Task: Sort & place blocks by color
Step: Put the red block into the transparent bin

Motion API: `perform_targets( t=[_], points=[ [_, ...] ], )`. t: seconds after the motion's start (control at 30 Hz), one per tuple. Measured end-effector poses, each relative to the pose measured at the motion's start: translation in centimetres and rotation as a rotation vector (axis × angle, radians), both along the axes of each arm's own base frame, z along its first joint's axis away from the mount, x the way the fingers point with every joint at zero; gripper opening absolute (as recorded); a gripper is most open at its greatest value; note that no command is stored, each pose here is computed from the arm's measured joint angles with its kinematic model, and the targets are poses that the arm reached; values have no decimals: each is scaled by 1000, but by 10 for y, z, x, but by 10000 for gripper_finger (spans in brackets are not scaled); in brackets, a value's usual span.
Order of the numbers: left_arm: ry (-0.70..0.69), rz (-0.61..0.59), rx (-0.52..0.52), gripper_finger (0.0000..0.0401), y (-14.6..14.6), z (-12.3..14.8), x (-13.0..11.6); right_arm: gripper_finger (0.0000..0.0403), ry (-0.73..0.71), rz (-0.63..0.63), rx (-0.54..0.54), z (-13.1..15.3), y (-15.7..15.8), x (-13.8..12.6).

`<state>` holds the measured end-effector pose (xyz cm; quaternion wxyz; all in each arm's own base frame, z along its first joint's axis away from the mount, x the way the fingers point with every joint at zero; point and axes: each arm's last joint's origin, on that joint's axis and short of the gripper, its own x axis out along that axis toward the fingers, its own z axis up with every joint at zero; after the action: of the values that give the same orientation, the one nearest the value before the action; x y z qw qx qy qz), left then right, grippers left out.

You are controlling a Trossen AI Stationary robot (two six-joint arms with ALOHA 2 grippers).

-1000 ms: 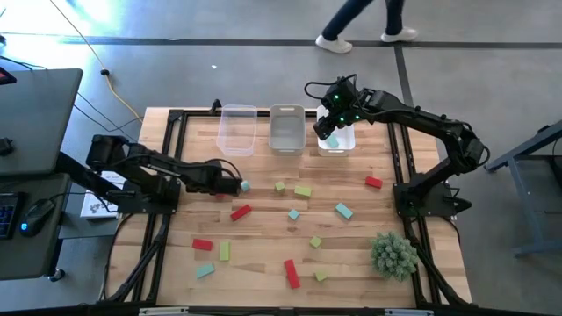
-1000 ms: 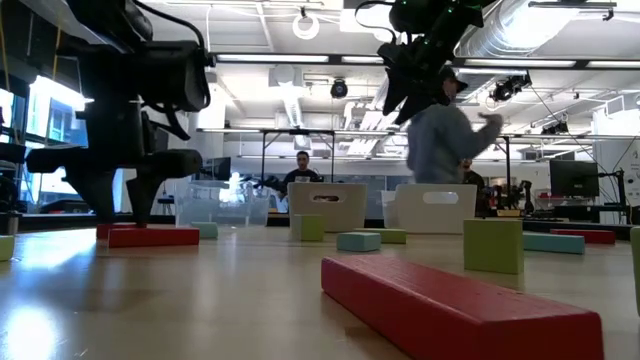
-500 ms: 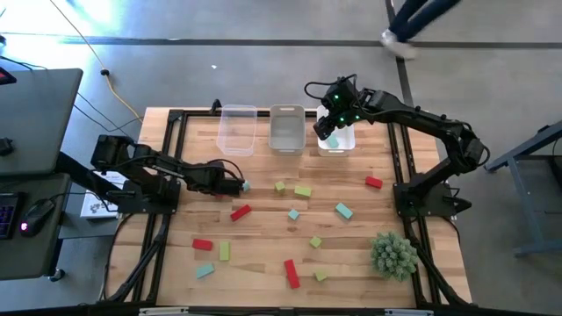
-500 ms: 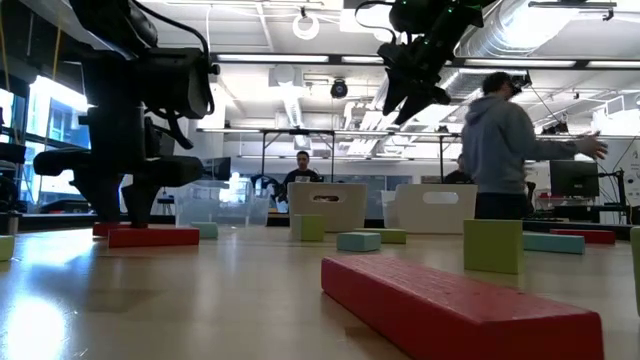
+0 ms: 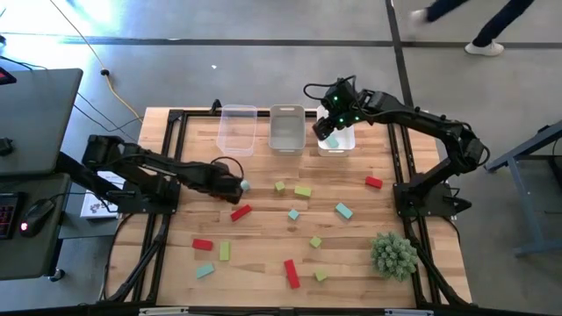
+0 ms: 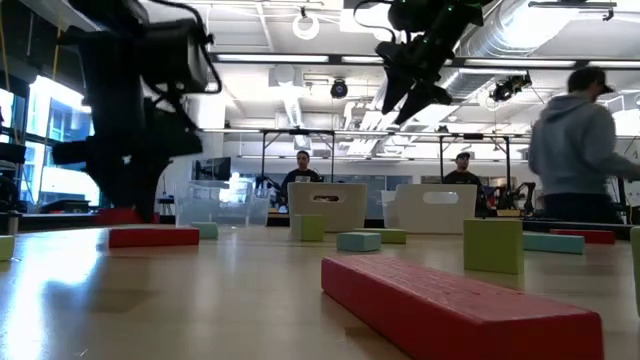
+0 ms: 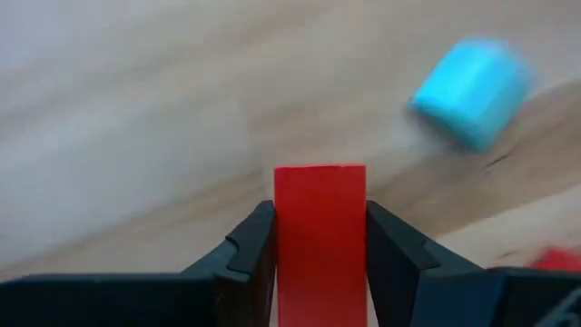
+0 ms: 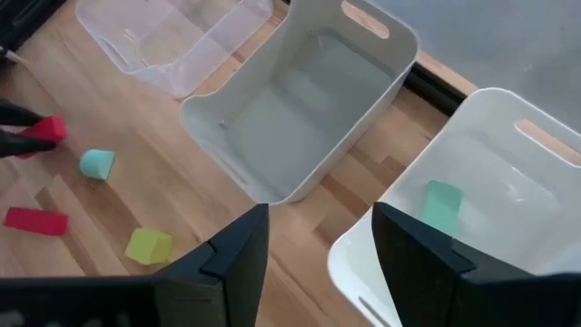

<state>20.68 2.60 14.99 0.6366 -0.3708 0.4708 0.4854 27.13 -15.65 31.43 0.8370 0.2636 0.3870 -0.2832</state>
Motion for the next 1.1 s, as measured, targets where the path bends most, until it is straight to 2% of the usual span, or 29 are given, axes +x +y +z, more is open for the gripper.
perform_targets(
  t=[0.33, 0.6, 0.77, 1.1],
  points=[
    [-158, -81, 180, 104, 9, 41, -12, 186, -28, -37, 50, 0, 12, 7],
    [-330, -153, 357, 104, 33, 75, -21, 186, -41, -49, 73, 0, 23, 13],
    [-385, -203, 480, 104, 53, 92, -27, 186, -39, -93, 62, 0, 33, 17],
    [-403, -296, 560, 104, 97, 101, -42, 186, -43, -170, 28, 1, 56, 26]
  ],
)
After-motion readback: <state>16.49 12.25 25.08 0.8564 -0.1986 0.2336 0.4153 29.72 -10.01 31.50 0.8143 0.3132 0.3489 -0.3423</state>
